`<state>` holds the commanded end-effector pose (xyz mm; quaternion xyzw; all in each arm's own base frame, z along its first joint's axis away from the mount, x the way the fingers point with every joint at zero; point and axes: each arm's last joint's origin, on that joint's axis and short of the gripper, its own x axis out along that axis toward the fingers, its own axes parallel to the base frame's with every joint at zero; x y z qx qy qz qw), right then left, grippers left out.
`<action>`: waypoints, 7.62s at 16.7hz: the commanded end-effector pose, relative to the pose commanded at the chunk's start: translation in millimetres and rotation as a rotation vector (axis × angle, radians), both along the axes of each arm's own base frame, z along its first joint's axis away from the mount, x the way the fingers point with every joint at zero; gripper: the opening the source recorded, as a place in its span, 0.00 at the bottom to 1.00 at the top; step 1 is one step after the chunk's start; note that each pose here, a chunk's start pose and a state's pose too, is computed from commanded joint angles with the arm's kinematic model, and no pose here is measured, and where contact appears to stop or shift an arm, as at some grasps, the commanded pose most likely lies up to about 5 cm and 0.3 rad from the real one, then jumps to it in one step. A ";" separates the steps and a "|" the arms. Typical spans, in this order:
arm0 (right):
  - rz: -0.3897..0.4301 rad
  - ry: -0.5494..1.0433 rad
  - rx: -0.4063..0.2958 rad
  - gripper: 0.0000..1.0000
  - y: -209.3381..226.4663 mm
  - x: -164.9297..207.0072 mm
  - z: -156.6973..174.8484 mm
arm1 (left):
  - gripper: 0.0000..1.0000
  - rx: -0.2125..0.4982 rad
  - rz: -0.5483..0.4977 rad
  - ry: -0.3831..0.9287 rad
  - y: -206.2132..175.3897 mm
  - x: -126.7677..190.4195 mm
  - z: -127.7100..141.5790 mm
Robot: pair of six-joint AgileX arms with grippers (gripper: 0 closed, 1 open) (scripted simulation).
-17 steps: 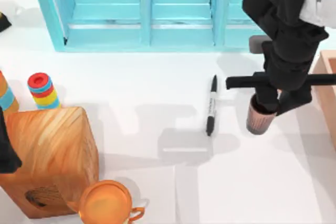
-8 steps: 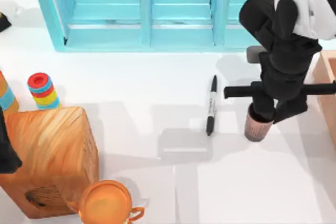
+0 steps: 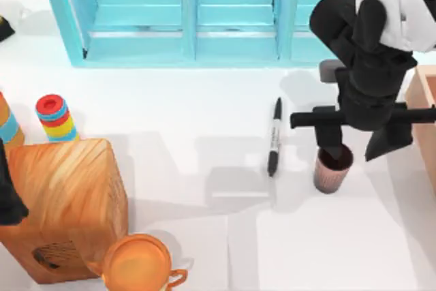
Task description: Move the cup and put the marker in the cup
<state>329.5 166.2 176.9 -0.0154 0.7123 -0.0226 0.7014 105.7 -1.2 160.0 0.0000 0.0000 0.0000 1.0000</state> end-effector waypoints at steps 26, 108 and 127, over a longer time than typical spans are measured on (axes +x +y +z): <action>0.000 0.005 -0.002 1.00 2.1 3.9 137.8 | 1.00 0.000 0.000 0.000 0.0 0.0 0.0; -0.154 0.005 -0.137 0.00 103.6 73.3 -92.8 | 1.00 0.000 0.000 0.000 0.0 0.0 0.0; -0.177 -0.053 -0.051 0.00 112.9 -24.6 39.0 | 1.00 0.000 0.000 0.000 0.0 0.0 0.0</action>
